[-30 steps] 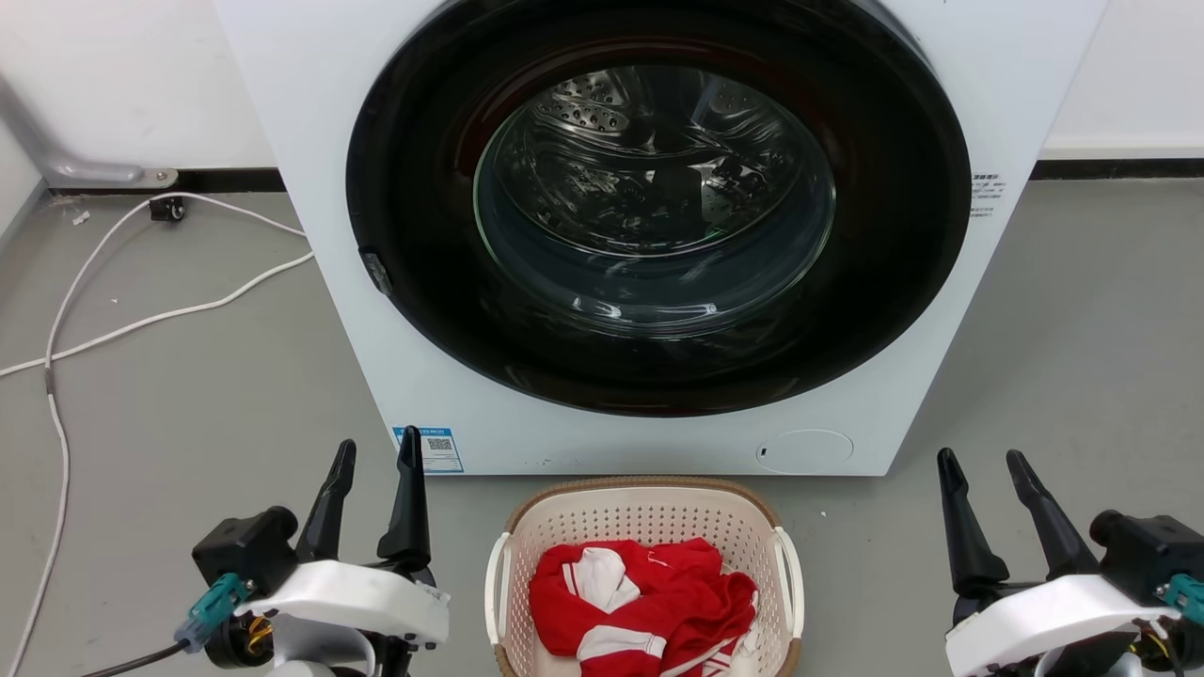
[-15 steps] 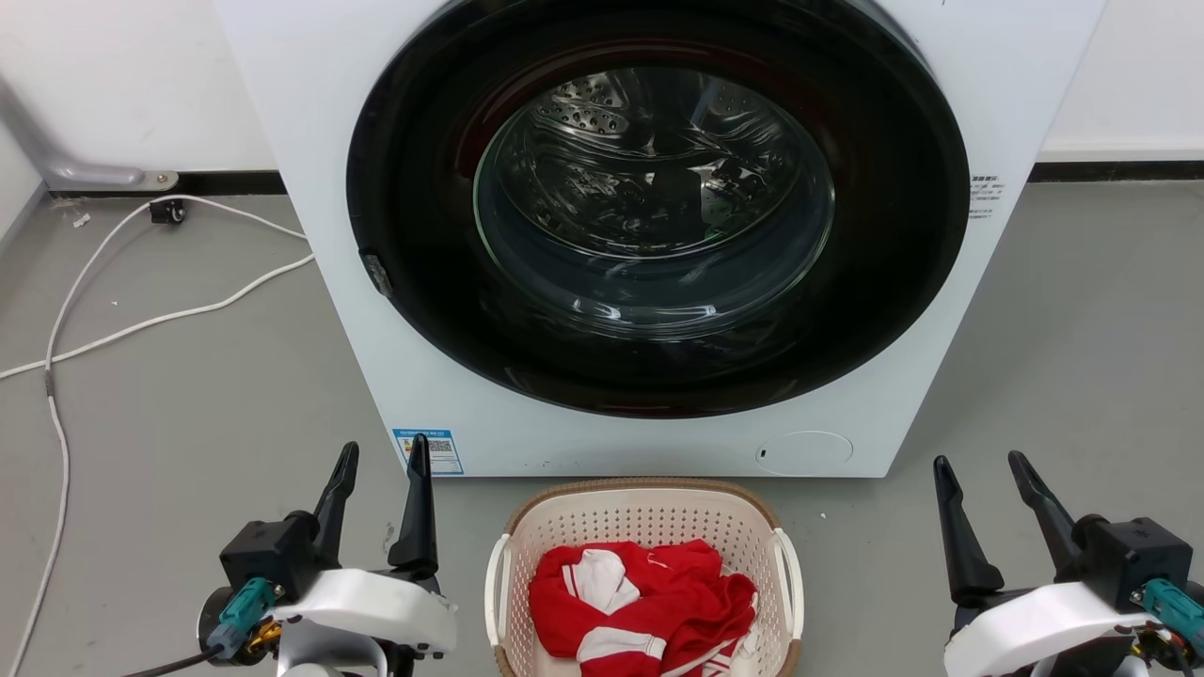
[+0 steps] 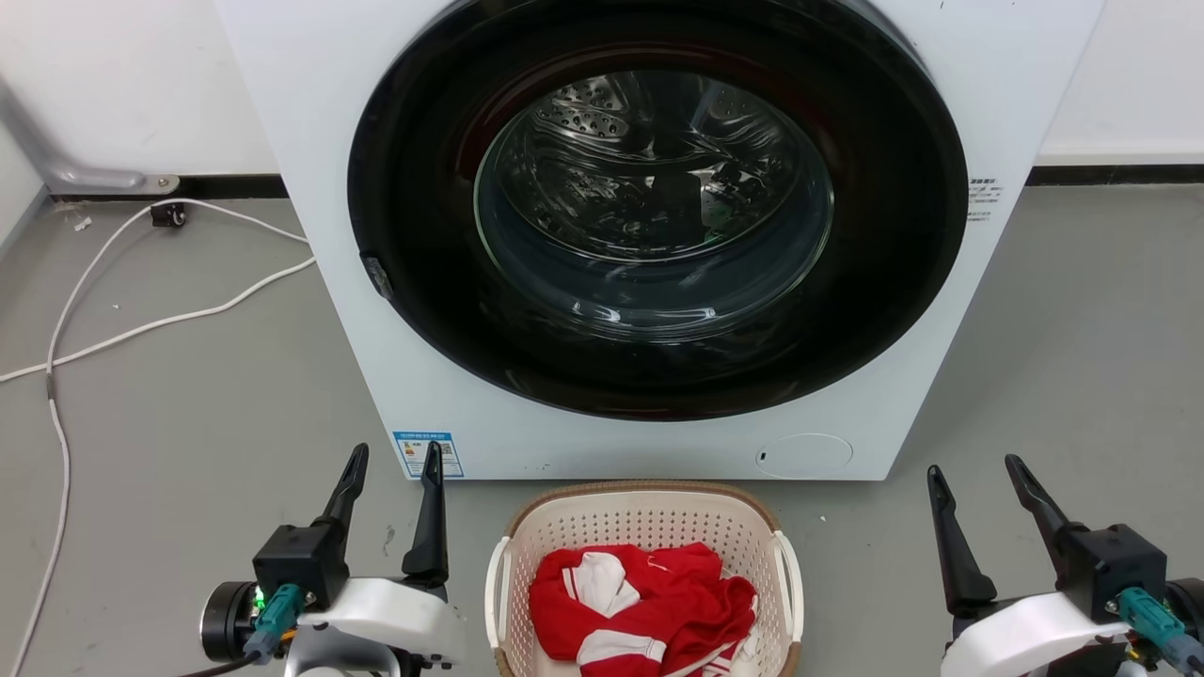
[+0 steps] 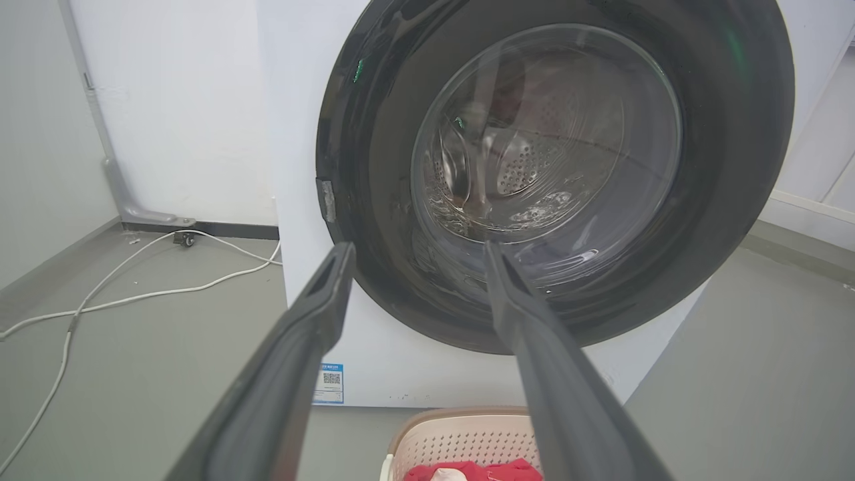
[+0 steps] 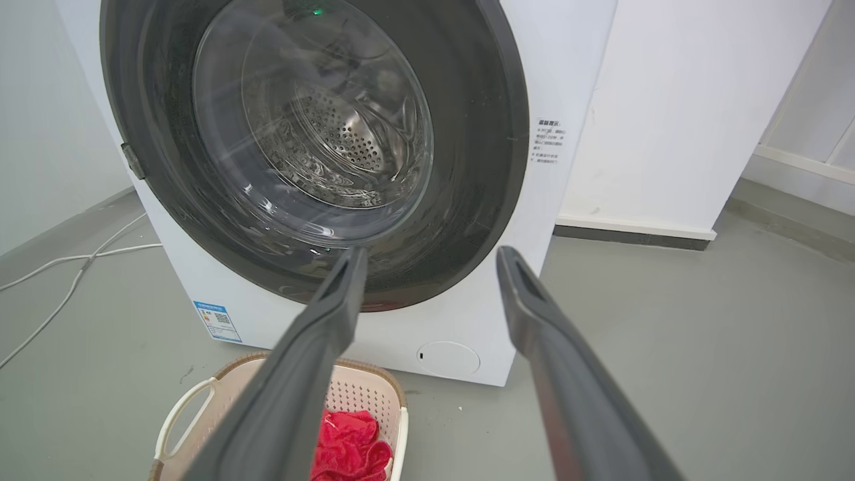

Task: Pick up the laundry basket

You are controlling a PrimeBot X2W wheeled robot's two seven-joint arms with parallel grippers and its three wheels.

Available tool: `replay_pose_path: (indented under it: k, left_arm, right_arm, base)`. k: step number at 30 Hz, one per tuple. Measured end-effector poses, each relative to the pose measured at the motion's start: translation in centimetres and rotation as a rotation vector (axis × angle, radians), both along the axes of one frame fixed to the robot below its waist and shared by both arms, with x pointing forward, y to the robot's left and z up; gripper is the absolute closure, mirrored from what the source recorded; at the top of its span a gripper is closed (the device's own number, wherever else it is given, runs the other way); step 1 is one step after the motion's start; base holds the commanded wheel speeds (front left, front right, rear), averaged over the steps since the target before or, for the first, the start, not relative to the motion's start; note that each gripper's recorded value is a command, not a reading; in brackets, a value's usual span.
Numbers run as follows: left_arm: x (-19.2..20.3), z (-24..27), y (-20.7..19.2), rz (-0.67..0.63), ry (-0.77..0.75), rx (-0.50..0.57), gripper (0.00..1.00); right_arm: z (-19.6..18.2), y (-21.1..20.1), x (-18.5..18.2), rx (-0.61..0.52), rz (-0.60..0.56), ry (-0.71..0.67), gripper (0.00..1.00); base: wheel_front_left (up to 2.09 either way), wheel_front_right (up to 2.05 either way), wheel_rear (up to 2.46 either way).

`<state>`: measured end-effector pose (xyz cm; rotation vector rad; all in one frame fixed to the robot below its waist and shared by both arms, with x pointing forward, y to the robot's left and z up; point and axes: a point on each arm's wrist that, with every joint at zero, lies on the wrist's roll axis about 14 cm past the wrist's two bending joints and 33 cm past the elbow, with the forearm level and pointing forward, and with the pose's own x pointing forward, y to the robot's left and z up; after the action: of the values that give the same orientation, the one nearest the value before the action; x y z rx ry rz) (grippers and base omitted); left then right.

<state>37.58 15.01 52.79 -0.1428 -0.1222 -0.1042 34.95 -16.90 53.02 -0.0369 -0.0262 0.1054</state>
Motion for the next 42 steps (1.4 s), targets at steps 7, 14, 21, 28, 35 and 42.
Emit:
replay_pose_path:
  k: [7,14,21,28,35,42]
  left_arm:
    - [-0.1,0.1,-0.2,0.000,-0.014,0.048,0.00]
    - [-0.1,0.3,-0.4,-0.004,-0.031,0.091,0.00]
    - [-0.1,0.3,-0.4,-0.003,-0.032,0.088,0.00]
    - [-0.2,0.2,-0.1,0.008,-0.028,0.086,0.00]
    - [-0.2,-0.2,-0.1,0.010,-0.016,0.086,0.00]
    - [-0.1,-0.9,0.0,0.012,0.005,0.087,0.00]
  right_arm:
    - [-0.3,0.1,-0.3,-0.048,0.003,0.009,0.00]
    - [-0.4,0.1,-0.4,-0.079,0.003,0.009,0.00]
    - [-0.5,-0.1,-0.5,-0.057,-0.003,0.011,0.00]
    - [-0.8,-0.2,-0.4,-0.049,-0.005,0.019,0.00]
    - [-0.8,-0.1,-0.4,-0.051,-0.004,0.020,0.00]
    - [-1.7,-0.4,-0.3,-0.039,-0.012,0.055,0.00]
  base:
    - [0.00,0.00,0.00]
    - [0.00,0.00,0.00]
    - [0.00,0.00,0.00]
    - [0.00,0.00,0.00]
    - [0.00,0.00,0.00]
    - [0.00,0.00,0.00]
